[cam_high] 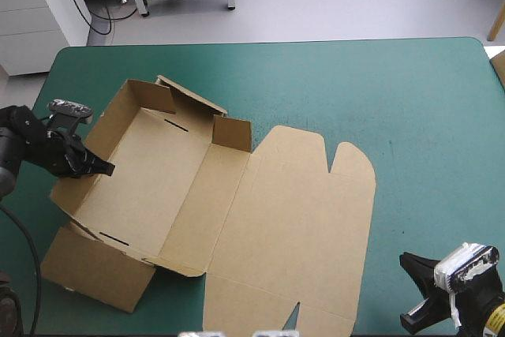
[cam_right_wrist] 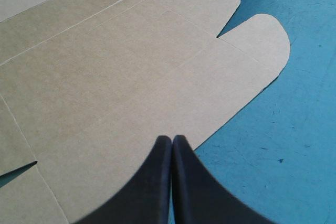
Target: Fold the box
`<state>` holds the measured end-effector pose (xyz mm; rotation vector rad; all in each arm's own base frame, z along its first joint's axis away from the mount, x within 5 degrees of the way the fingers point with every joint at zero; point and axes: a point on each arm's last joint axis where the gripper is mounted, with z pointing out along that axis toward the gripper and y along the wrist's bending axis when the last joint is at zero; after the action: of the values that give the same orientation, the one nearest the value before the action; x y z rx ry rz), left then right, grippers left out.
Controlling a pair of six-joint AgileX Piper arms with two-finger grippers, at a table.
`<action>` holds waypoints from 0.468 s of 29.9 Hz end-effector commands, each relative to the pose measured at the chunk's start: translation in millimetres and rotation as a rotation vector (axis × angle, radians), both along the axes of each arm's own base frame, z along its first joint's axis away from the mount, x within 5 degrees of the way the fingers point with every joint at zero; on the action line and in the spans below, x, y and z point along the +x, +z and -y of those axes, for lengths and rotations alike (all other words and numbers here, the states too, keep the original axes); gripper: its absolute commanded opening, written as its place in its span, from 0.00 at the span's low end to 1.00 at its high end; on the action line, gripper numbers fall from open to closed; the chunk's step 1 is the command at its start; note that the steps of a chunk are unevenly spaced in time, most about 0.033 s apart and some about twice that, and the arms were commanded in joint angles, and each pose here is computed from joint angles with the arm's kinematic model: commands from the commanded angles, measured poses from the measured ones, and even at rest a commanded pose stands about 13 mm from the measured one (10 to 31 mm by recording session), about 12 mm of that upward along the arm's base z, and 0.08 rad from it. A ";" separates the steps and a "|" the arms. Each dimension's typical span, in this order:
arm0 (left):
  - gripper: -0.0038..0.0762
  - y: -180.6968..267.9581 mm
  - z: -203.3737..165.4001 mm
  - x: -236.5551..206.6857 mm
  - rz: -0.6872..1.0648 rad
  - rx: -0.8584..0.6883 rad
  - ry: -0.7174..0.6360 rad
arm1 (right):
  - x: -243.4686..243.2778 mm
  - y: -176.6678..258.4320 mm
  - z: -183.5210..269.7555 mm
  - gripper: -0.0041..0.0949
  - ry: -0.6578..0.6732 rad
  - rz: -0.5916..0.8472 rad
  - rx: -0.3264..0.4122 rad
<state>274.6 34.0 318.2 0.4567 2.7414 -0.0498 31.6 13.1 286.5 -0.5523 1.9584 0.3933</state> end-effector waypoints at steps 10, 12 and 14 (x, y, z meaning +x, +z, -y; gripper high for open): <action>0.04 33.3 89.4 42.8 0.216 0.446 -0.387 | 2.2 12.3 -1.9 0.02 0.002 0.068 0.044; 0.04 42.5 103.3 44.6 0.288 0.511 -0.444 | 2.1 12.3 -2.0 0.02 0.002 0.065 0.047; 0.04 51.7 114.7 45.3 0.354 0.575 -0.492 | 2.1 12.3 -2.0 0.02 0.001 0.064 0.049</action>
<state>323.4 -67.9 335.3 1.1288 2.4140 0.5121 31.5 13.3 286.6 -0.5473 1.9588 0.3999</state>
